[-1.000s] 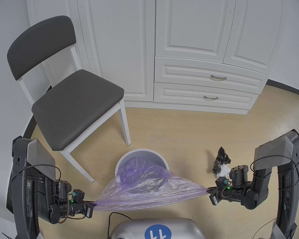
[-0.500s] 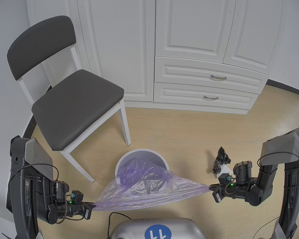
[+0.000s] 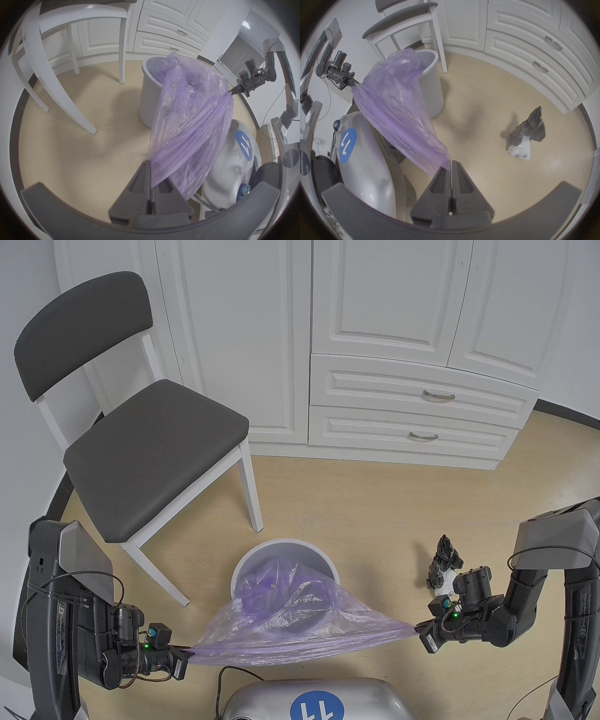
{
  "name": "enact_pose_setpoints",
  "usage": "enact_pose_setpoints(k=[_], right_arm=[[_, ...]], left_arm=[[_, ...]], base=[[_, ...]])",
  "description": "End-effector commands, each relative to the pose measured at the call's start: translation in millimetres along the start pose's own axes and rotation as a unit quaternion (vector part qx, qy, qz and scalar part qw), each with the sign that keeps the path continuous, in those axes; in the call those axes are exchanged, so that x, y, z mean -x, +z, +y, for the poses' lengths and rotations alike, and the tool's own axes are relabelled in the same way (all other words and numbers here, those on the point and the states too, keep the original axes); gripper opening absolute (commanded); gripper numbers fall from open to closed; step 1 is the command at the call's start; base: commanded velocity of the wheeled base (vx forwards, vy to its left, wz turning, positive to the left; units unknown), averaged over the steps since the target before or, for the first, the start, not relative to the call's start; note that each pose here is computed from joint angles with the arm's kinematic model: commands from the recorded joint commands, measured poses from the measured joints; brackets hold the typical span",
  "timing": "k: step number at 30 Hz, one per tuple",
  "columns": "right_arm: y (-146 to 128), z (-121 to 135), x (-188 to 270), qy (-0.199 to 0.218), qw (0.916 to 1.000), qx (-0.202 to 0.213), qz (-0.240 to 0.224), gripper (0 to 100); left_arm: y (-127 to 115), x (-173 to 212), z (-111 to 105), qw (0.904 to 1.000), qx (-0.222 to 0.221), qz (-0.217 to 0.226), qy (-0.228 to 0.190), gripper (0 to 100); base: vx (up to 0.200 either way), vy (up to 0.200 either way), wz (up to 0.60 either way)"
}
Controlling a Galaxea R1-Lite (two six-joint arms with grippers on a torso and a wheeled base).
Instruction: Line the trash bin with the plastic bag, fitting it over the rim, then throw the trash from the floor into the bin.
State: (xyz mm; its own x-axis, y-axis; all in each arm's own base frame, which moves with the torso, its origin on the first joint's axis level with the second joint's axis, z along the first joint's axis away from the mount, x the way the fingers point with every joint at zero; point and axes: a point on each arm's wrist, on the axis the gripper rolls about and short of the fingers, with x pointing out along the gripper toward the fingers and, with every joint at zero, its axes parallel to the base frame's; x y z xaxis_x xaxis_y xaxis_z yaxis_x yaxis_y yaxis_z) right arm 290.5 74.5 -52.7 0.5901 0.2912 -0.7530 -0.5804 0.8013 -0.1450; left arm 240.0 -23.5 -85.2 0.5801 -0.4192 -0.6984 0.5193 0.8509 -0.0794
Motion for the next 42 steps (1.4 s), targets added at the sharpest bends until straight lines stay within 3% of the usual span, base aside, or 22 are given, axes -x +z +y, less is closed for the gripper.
enact_pose_setpoints(k=[1,5,10,12,15,23,34,35,42], right_arm=[[28,-6,-28,-0.018,0.9996,-0.009,-0.021,0],[38,5,-56,-0.048,0.9981,-0.027,-0.027,0],[46,4,-64,-0.056,0.996,-0.037,-0.058,0],[48,3,-67,-0.062,0.992,-0.057,-0.094,0],[48,3,-69,-0.064,0.9891,-0.075,-0.109,0],[55,-2,-68,-0.08,0.978,-0.082,-0.174,0],[51,-1,-72,-0.081,0.9756,-0.081,-0.187,0],[50,-1,-73,-0.081,0.976,-0.082,-0.185,100],[48,-5,-67,-0.083,0.9725,-0.079,-0.203,100]], left_arm=[[7,-12,7,0.9997,-0.009,-0.022,0.008,0],[19,-23,16,0.9986,-0.016,-0.046,0.017,0],[27,-30,21,0.9976,-0.023,-0.057,0.034,0],[29,-32,23,0.9966,-0.025,-0.061,0.05,0],[30,-33,24,0.9963,-0.023,-0.063,0.053,0],[44,-33,22,0.9933,0.02,-0.102,0.05,0],[48,-33,19,0.9926,0.034,-0.108,0.045,0],[48,-33,19,0.9926,0.034,-0.107,0.045,0],[42,-34,20,0.9934,0.039,-0.098,0.046,0]], base=[[0.0,0.0,0.0],[0.0,0.0,0.0],[0.0,0.0,0.0],[0.0,0.0,0.0],[0.0,0.0,0.0],[0.0,0.0,0.0],[0.0,0.0,0.0],[0.0,0.0,0.0],[0.0,0.0,0.0]])
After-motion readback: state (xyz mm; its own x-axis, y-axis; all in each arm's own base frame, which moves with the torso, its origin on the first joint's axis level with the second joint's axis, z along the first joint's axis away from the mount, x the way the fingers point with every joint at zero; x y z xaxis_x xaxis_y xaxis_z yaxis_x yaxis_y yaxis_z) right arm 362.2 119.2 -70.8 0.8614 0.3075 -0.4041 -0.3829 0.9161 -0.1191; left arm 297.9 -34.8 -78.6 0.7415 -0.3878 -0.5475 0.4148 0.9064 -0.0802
